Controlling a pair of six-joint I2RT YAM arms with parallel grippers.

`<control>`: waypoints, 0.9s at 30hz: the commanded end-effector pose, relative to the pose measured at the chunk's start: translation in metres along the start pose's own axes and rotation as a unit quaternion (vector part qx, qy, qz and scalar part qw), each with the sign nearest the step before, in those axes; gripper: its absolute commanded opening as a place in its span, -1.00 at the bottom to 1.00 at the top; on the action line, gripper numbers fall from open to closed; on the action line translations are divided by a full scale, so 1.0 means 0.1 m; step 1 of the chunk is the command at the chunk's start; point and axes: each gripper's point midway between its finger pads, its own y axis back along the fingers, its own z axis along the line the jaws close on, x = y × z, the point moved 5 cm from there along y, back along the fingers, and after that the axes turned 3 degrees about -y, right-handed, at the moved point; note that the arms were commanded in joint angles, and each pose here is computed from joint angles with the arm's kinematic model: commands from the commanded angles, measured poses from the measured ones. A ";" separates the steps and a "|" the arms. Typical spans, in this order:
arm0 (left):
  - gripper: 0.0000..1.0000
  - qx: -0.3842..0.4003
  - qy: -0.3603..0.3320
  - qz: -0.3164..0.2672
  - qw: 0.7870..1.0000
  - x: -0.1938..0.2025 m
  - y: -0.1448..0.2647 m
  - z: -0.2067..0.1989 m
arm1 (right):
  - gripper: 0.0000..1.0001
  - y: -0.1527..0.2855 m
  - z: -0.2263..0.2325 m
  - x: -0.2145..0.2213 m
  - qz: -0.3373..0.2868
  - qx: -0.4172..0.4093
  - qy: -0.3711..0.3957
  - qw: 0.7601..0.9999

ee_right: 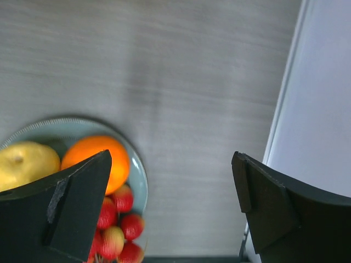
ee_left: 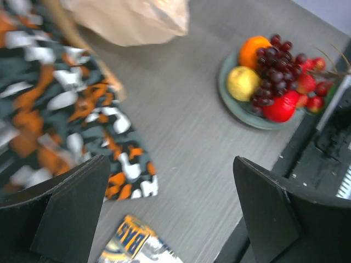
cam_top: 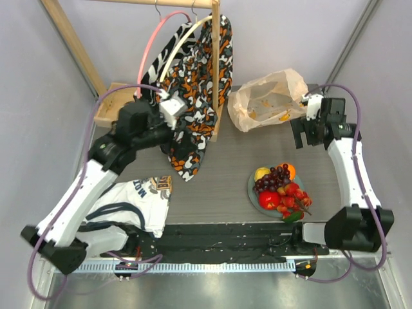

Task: Take the fake fruits out of the plastic bag
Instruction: Reset both arms

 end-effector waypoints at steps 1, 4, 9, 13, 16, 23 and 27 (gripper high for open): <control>0.99 -0.137 0.011 -0.028 0.990 0.00 0.67 0.26 | 0.99 0.28 -0.05 0.19 -0.024 0.057 -0.023 0.998; 1.00 -0.240 0.045 -0.025 0.969 0.28 0.98 0.62 | 0.99 0.32 0.04 0.36 -0.021 0.048 -0.056 0.997; 1.00 -0.295 0.151 0.021 0.943 0.82 1.07 0.81 | 1.00 0.07 0.09 0.68 0.017 0.077 -0.148 0.986; 0.99 -0.353 0.233 0.045 0.905 1.28 1.01 1.08 | 0.99 -0.01 0.05 0.76 0.021 0.090 -0.130 0.987; 0.99 -0.383 0.237 0.056 0.891 1.53 0.88 1.26 | 0.99 -0.06 0.01 0.75 0.030 0.099 -0.124 0.987; 0.99 -0.418 0.237 0.074 0.874 1.88 0.73 1.45 | 0.99 -0.13 0.07 0.69 0.010 0.077 -0.140 0.987; 1.00 -0.414 0.240 0.062 0.876 1.92 0.68 1.45 | 0.99 -0.14 0.08 0.64 -0.003 0.067 -0.144 0.987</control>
